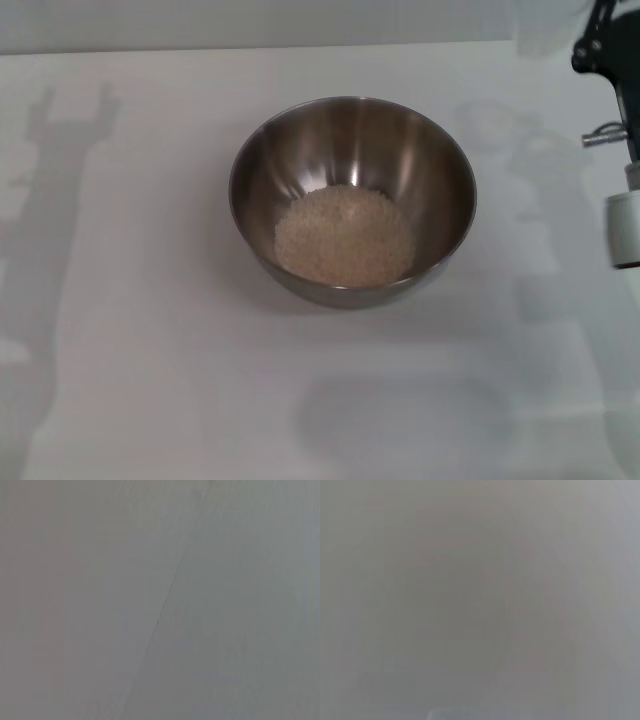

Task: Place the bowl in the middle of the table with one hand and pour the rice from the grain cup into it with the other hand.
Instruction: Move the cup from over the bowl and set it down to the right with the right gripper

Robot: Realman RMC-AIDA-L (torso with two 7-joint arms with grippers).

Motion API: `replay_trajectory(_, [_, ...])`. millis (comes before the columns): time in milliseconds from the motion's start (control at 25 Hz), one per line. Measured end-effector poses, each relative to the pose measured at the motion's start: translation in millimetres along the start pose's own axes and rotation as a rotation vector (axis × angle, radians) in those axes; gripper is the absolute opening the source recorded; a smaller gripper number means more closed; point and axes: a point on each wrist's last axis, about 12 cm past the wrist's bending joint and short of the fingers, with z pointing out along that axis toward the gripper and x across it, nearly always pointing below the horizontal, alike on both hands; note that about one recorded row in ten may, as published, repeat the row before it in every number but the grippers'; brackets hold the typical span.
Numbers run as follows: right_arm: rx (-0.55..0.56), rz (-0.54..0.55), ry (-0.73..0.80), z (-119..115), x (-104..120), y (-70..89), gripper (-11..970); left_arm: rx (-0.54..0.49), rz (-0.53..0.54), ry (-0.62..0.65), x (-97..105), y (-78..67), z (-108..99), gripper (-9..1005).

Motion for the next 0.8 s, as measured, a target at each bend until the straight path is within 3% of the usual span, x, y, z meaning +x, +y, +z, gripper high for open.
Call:
replay_trajectory(120, [0.025, 0.166, 0.141, -4.2, 17.1, -4.3, 11, -0.002, 0.003, 0.0, -0.3, 1.2, 0.1, 844])
replay_trajectory(320, [0.021, 0.297, 0.314, -5.2, 38.0, -3.9, 14, -0.004, 0.003, -0.002, -0.7, 2.3, -1.5, 844])
replay_trajectory(800, [-0.043, 0.326, 0.507, 3.3, 57.2, 7.3, 11, -0.006, 0.006, -0.005, -1.3, 3.7, -2.5, 844])
